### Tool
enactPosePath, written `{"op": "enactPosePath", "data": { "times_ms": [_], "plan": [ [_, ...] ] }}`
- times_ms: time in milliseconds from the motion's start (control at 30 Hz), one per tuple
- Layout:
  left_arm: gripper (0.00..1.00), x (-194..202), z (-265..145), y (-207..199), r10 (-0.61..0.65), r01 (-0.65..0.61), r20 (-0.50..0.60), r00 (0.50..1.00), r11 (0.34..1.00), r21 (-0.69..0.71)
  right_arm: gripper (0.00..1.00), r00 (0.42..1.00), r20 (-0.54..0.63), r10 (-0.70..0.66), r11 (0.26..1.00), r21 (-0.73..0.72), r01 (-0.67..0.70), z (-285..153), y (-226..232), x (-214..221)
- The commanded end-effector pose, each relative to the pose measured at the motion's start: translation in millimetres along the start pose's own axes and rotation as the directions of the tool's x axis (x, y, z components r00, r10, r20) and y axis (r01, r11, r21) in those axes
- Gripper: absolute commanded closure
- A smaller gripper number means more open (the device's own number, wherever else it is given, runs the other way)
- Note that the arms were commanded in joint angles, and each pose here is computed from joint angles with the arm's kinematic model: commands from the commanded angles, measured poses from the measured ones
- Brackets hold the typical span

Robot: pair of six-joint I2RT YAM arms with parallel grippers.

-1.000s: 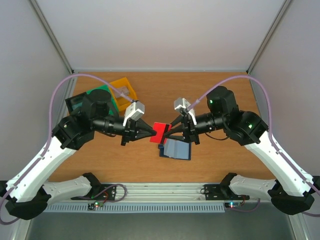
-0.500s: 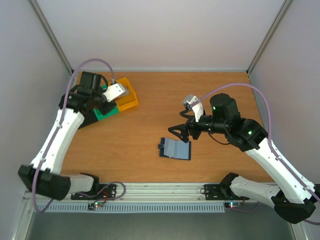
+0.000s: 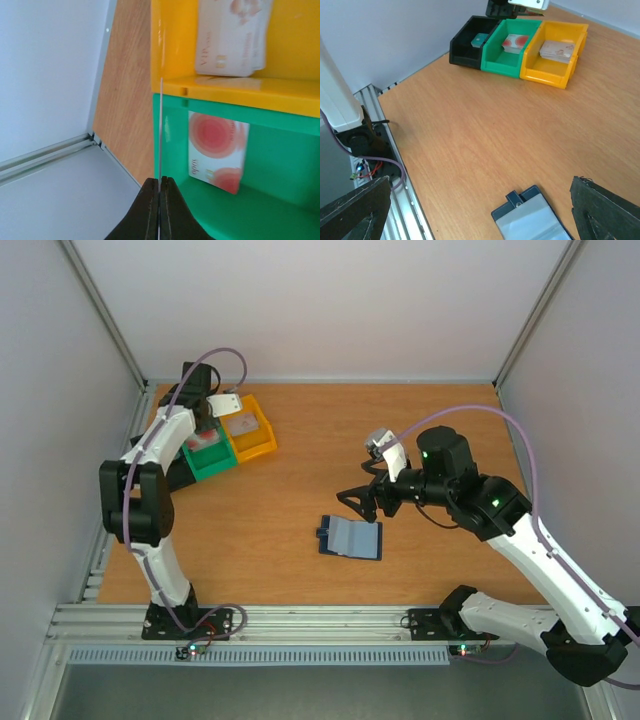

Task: Take the credit cards out of the card holder

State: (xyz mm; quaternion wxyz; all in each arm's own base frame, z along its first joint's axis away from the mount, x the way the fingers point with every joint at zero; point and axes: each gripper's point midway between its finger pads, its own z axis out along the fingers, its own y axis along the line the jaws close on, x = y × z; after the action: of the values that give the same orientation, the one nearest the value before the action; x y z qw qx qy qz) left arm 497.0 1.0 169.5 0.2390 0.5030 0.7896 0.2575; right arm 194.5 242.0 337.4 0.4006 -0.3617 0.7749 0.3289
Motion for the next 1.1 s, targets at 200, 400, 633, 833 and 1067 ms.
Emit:
{"op": "enactPosePath", "data": {
  "times_ms": [200, 400, 633, 833, 1067],
  "plan": [
    [1.00, 25.3, 37.3, 9.1, 0.006, -0.011, -0.074, 0.997, 0.998, -0.057, 0.02, 0.998, -0.055, 0.011, 1.000, 0.025, -0.010, 17.2, -13.3, 6.4],
    [1.00, 31.2, 46.3, -10.3, 0.004, -0.006, -0.073, 0.997, 1.000, -0.028, 0.01, 0.998, -0.069, 0.012, 1.000, 0.026, -0.010, 22.1, -16.7, 8.1],
    [1.00, 37.5, 67.7, -6.7, 0.029, -0.037, -0.102, 0.994, 0.996, -0.081, 0.02, 0.996, -0.085, 0.009, 1.000, 0.019, -0.007, 23.2, -16.7, 10.5],
    [1.00, 41.6, 84.3, -15.1, 0.050, -0.061, -0.124, 0.991, 0.995, -0.084, 0.02, 0.996, -0.090, 0.011, 1.000, 0.009, -0.010, 22.0, -14.7, 12.3],
    [0.78, 42.2, 89.0, -23.9, 0.024, -0.028, -0.129, 0.991, 0.999, -0.034, 0.01, 0.995, -0.097, 0.014, 1.000, -0.001, -0.014, 20.0, -12.2, 13.5]
  ]
}}
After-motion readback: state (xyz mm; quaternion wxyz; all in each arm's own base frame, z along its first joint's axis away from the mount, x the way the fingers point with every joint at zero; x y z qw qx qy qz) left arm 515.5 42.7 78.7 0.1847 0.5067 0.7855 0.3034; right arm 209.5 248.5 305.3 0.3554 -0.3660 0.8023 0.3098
